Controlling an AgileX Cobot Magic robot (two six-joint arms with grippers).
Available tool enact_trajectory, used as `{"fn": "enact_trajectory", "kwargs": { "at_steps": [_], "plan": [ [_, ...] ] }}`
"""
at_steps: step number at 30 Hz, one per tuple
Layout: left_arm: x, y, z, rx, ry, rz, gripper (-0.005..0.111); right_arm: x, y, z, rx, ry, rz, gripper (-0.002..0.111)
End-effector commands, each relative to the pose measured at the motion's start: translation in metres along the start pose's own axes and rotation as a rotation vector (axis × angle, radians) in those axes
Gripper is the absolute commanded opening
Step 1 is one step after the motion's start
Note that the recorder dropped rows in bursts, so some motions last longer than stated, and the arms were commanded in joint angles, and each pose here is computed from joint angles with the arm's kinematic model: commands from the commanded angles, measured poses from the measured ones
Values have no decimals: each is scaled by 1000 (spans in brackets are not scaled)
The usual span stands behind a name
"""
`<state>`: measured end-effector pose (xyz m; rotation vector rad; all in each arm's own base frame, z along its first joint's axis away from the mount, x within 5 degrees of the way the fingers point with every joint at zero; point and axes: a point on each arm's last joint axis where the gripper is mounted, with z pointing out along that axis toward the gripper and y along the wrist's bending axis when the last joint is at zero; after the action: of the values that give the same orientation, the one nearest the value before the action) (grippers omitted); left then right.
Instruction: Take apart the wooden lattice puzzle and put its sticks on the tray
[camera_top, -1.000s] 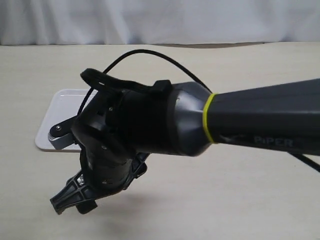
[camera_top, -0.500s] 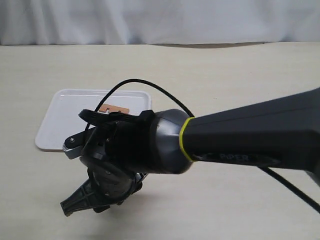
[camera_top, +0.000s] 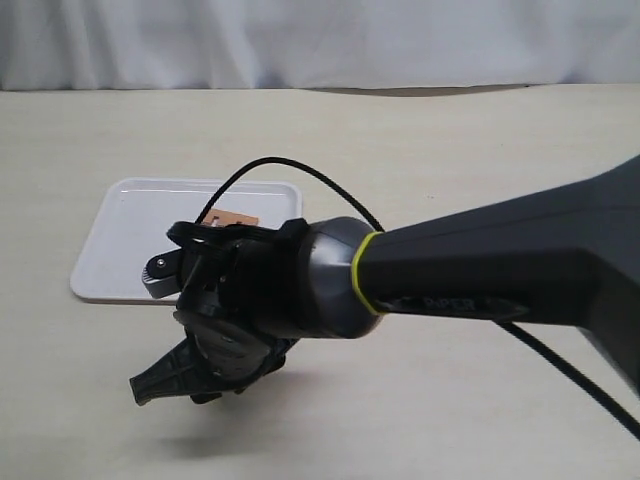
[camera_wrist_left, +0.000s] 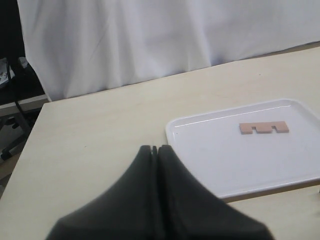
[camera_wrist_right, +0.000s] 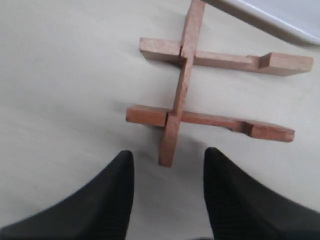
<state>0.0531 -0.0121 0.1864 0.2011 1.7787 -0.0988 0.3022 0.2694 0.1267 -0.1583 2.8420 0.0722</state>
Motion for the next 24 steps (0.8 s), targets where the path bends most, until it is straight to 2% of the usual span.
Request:
{"fn": "enact_trajectory", "kwargs": {
  "at_steps": [1,5,7,17,24],
  "plan": [
    [0,1,0,-12,-8,1,0,0,-3,6,12,-4,13,36],
    [0,1,0,-12,-8,1,0,-1,-5,8,33,-18,15,18],
    [0,1,0,-12,-8,1,0,-3,-5,8,40,-29,21,6],
    [0,1,0,-12,-8,1,0,-10,-5,-20,11,-75,32,5],
    [0,1,0,-12,-8,1,0,-22,-8,-54,1,-177,-47,5]
  ]
}}
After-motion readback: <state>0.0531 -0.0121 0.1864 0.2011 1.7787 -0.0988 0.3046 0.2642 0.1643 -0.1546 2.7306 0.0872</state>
